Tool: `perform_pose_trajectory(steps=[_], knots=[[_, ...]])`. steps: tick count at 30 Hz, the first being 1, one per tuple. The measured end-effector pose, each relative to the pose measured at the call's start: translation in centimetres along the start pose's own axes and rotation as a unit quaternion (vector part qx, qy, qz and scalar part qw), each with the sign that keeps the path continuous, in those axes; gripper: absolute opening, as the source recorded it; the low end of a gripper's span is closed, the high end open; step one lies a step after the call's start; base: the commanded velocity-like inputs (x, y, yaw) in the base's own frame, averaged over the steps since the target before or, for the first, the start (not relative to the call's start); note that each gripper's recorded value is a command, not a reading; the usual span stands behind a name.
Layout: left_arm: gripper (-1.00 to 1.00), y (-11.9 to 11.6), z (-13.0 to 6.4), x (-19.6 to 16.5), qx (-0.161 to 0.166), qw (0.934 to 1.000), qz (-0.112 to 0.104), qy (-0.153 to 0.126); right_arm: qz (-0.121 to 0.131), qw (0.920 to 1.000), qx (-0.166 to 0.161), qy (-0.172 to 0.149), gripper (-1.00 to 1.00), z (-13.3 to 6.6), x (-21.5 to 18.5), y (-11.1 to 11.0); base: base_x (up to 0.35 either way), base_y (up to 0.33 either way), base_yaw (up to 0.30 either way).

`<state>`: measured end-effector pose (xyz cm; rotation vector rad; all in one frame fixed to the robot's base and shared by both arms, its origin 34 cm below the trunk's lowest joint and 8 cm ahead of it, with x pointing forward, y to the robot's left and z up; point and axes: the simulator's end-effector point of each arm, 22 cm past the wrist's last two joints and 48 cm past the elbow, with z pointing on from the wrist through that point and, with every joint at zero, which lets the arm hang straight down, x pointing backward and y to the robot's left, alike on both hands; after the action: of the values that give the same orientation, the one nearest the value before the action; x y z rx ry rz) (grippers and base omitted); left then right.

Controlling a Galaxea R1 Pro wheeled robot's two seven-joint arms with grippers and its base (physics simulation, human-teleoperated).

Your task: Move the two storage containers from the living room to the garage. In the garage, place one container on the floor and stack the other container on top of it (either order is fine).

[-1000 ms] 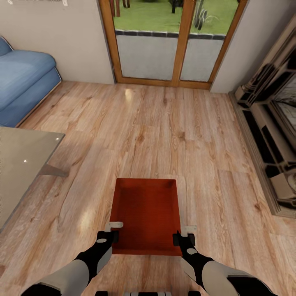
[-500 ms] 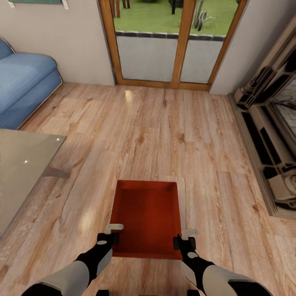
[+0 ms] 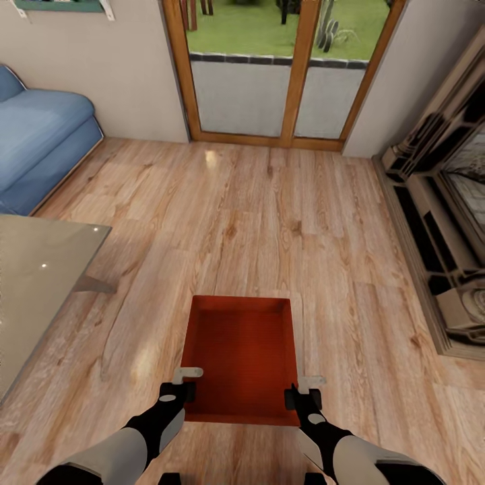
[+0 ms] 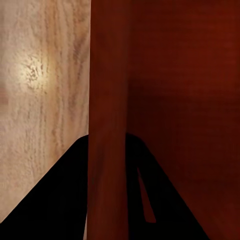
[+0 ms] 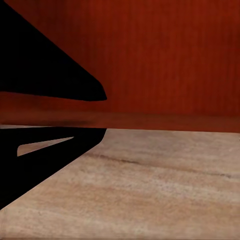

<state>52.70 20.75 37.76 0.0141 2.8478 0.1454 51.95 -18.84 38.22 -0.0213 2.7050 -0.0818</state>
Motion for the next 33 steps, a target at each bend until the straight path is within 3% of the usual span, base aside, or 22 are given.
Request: perform_pose_trajectory(steps=[33], knots=[[-1.00, 0.6, -5.1, -1.6, 0.000, 1.0000, 0.001, -0.001, 0.000, 1.0000, 0.000, -0.001, -1.00, -4.8, -2.3, -0.3, 0.000, 0.000, 0.000]])
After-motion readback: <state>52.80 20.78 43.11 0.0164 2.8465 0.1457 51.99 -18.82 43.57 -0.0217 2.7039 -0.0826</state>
